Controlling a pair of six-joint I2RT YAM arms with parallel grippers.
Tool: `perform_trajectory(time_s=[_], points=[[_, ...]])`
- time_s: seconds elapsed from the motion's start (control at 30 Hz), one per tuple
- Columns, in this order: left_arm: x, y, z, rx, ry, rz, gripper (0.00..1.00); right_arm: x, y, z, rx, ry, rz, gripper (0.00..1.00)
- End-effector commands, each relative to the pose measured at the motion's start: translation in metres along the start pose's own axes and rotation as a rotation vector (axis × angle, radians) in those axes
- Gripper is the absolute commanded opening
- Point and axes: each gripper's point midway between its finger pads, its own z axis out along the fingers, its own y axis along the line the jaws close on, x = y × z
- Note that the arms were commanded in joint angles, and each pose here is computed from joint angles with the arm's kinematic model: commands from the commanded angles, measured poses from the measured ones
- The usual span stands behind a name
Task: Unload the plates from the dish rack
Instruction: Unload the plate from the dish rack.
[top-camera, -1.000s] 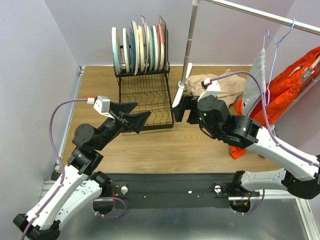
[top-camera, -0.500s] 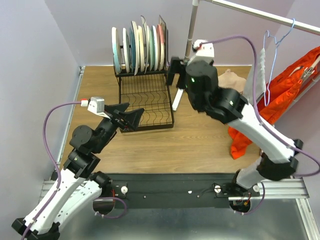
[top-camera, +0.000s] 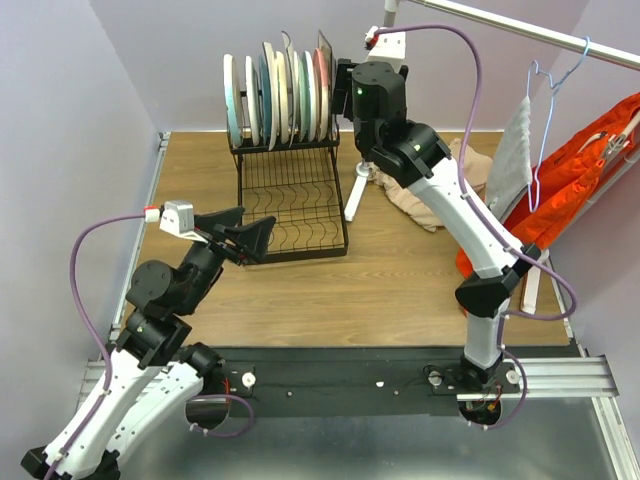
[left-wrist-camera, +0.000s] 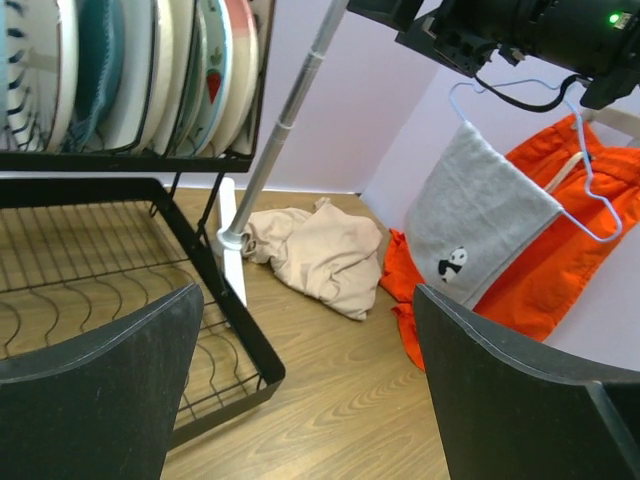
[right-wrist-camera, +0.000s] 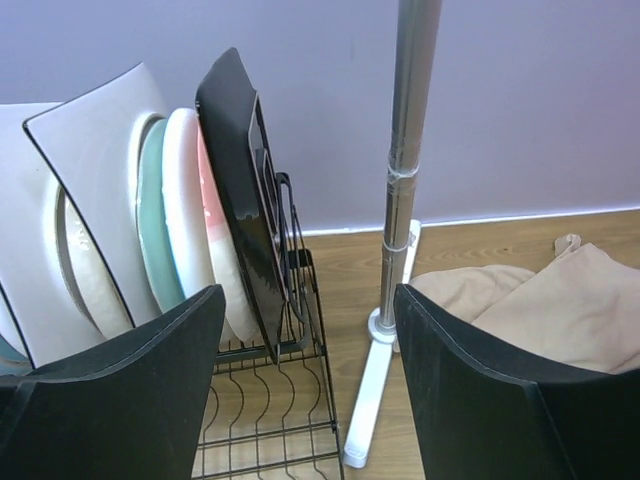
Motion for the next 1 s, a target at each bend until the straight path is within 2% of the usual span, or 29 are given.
perform_trajectory(time_s=[0.0,0.27,0.53,0.8,0.97], points=[[-0.019,0.012,-0.002,-0.094,-0.037,0.011,0.94,-0.010,0.014,0.007,-0.068,-0.037,-0.005,0.76],[-0.032,0.012,-0.014,-0.103,-0.099,-0.027,0.93,-0.006,0.014,0.035,-0.038,-0.077,-0.007,0.72],[-0.036,0.013,-0.020,-0.097,-0.154,-0.057,0.92,-0.010,0.039,0.054,-0.145,-0.121,0.006,0.68],[-0.026,0.012,-0.009,-0.087,-0.113,-0.051,0.92,-0.003,0.035,0.076,-0.108,-0.148,0.026,0.65],[-0.020,0.017,-0.006,-0.107,-0.101,-0.031,0.92,0.002,0.042,0.078,-0.142,-0.143,0.026,0.64]])
